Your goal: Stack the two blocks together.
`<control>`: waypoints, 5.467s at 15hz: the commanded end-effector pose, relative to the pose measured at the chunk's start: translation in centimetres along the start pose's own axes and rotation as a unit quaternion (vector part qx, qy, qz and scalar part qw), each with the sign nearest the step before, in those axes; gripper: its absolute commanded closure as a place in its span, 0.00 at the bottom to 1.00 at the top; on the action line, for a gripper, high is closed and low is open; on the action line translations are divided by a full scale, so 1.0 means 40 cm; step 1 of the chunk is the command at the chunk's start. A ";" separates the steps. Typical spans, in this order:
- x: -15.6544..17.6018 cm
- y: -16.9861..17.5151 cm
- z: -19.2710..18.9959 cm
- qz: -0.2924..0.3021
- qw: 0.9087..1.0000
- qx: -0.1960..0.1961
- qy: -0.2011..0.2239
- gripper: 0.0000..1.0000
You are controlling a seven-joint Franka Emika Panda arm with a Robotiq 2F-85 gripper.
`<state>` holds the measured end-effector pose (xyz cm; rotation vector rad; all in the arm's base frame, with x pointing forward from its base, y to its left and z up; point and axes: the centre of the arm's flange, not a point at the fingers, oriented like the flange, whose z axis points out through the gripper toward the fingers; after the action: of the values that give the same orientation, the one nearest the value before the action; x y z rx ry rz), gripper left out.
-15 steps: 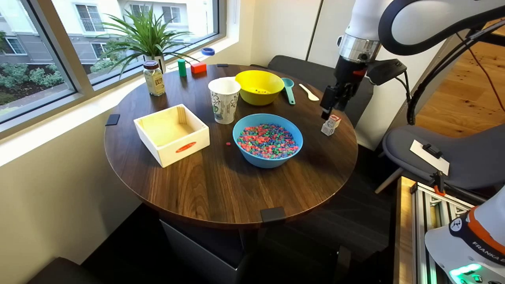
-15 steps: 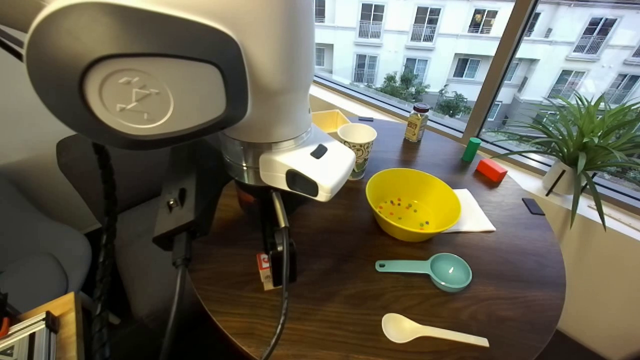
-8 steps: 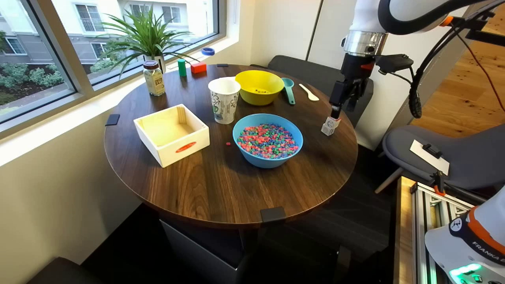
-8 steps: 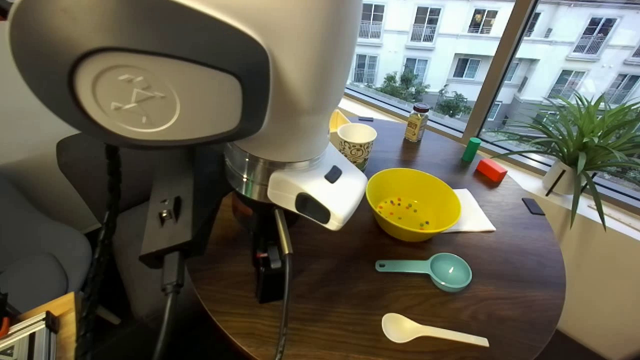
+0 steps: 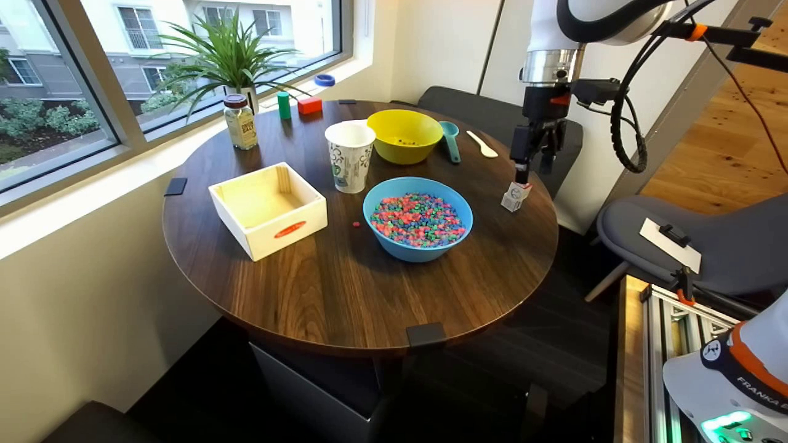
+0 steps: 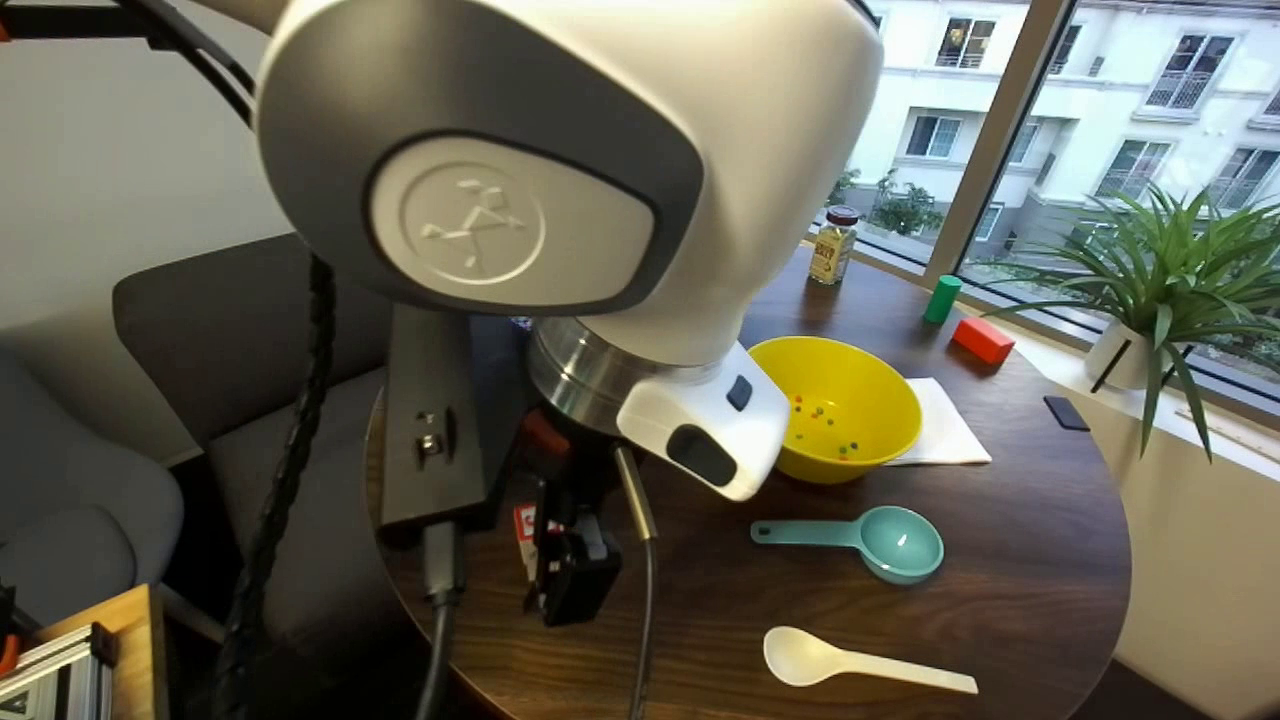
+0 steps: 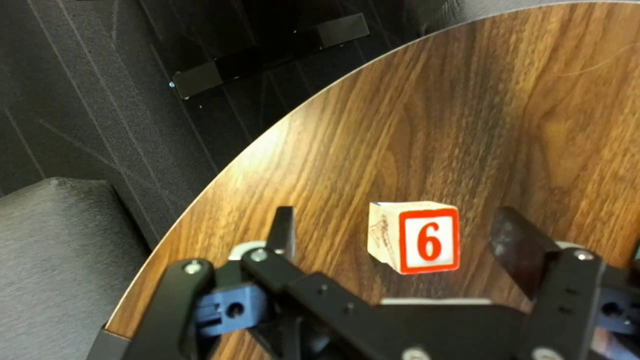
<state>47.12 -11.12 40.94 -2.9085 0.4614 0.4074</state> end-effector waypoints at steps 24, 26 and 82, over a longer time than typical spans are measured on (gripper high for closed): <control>0.190 -0.003 0.057 -0.011 0.972 0.109 -0.208 0.00; 0.198 -0.001 0.056 -0.007 0.972 0.103 -0.212 0.00; -0.223 -0.165 0.089 0.021 0.959 -0.195 0.205 0.91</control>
<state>41.48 -1.59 41.71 -3.3580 0.5302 -0.0203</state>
